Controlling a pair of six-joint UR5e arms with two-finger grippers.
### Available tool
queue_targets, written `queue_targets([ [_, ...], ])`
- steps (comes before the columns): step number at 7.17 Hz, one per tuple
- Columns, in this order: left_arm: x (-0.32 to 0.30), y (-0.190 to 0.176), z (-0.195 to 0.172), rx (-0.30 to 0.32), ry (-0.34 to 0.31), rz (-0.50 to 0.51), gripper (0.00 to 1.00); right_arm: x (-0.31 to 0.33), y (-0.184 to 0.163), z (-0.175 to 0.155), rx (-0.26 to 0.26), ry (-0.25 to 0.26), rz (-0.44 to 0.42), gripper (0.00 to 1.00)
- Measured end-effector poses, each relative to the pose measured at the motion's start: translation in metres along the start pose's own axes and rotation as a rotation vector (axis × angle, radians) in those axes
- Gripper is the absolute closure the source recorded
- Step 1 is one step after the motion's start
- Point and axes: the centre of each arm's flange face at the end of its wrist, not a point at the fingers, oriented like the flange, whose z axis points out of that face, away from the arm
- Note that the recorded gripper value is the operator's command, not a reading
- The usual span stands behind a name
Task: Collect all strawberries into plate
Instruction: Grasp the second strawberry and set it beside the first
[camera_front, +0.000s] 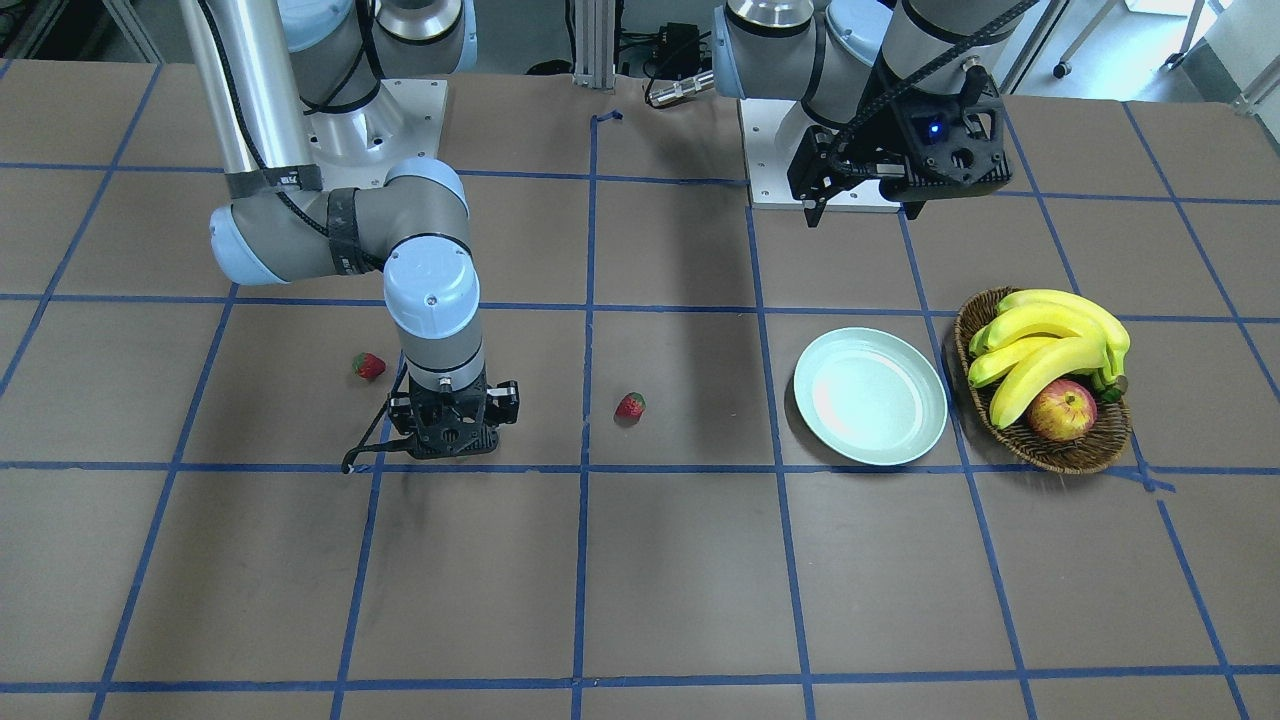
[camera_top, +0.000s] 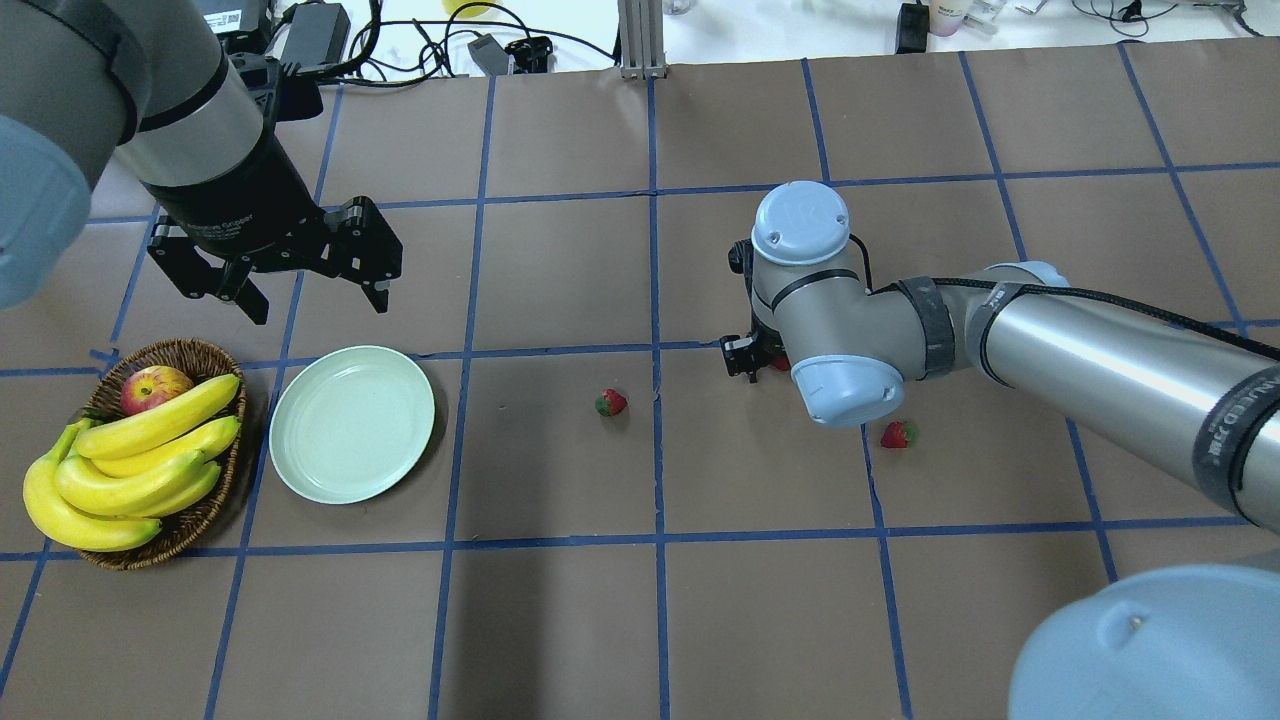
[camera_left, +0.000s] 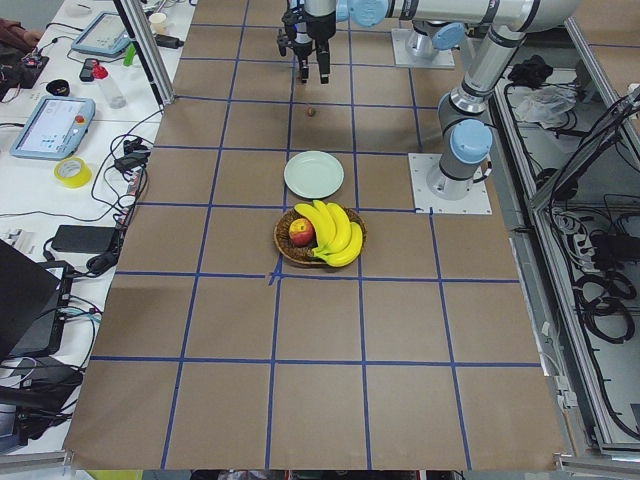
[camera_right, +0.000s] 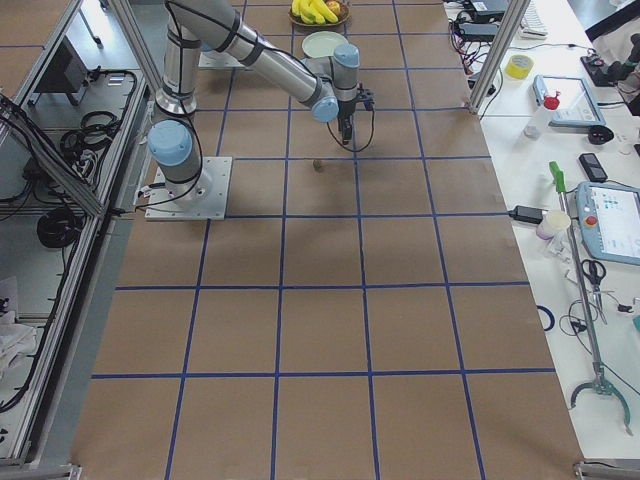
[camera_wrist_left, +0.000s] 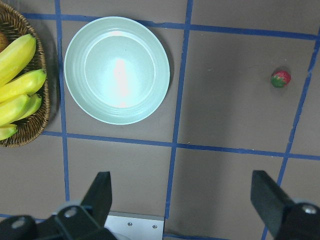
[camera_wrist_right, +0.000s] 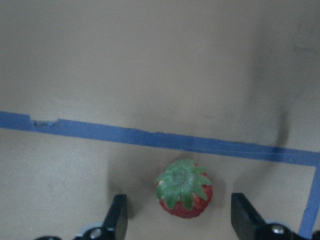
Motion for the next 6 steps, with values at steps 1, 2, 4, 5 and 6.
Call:
queue_targets([
  [1,0.000,-0.001,0.001,0.004,0.000,0.000,0.00,0.000,0.001,0.001,-0.004,0.001,0.002,0.93],
  [2,0.000,-0.001,0.001,0.006,0.000,0.001,0.00,0.000,0.000,-0.001,0.002,-0.002,0.011,1.00],
  [4,0.000,-0.003,0.002,0.007,0.001,0.001,0.00,0.000,-0.004,-0.007,0.016,-0.007,0.041,1.00],
  [5,0.000,-0.003,0.003,0.007,0.000,0.000,0.00,0.000,-0.006,-0.011,0.024,-0.012,0.058,1.00],
  [6,0.000,-0.004,0.003,0.007,-0.001,0.000,0.00,-0.002,-0.007,-0.018,0.035,-0.031,0.090,0.99],
])
